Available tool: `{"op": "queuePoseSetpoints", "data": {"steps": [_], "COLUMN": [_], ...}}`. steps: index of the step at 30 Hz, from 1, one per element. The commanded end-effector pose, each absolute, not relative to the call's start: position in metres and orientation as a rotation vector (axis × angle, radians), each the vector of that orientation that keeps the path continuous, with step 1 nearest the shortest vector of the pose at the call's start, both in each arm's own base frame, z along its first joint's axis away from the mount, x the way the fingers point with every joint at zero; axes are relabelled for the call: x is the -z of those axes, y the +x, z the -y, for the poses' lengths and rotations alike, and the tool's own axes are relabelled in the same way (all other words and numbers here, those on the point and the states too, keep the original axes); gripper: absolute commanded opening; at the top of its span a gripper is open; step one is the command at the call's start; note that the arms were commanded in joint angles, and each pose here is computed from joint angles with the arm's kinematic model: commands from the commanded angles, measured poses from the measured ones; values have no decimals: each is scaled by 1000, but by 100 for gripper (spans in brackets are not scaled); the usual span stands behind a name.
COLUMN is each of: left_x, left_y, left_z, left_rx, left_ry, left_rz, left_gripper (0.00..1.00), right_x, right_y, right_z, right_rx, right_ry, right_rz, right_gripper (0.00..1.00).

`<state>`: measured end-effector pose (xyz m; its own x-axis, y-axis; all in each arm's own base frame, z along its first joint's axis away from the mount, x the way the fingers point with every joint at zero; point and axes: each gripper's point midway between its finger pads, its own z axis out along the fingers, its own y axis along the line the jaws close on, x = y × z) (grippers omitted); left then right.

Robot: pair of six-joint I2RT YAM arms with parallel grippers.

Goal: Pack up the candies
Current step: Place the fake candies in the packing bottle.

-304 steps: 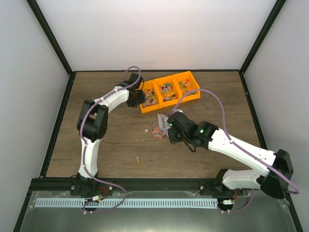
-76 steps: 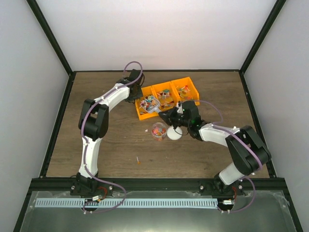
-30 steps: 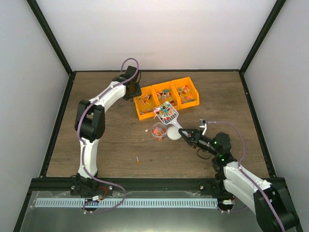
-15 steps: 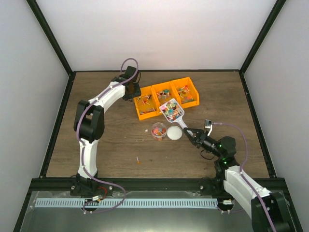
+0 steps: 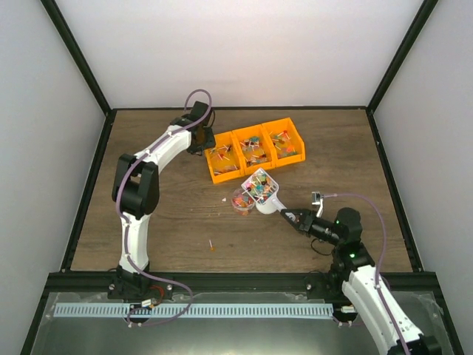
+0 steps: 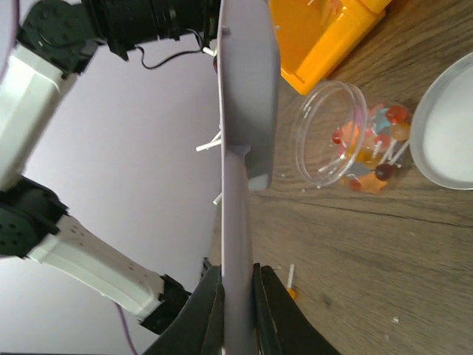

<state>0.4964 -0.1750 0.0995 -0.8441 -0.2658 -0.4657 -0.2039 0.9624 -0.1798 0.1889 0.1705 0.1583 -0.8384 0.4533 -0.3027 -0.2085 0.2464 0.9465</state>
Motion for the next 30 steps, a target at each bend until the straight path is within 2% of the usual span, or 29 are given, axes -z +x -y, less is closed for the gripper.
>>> {"op": "queuePoseSetpoints", "data": {"steps": [1,12,30], "left_x": [-115,-105,-91], "left_y": [496,495,496], "left_z": [174,177,174], "left_rx": [190,203,182], "left_ry": [-326,-322,-321], "left_rz": [-2574,-2589,-2604], "left_gripper": [46,46,46], "right_x": [-156,-139,-150], "right_y": [180,180,187], "right_z": [-164,-157,-175], "right_rx": [-1483,-1290,-1072], "right_ry": [128,85,-27], "right_rz": [-2079,-2220,-2371], "right_gripper": [1,1,1]}}
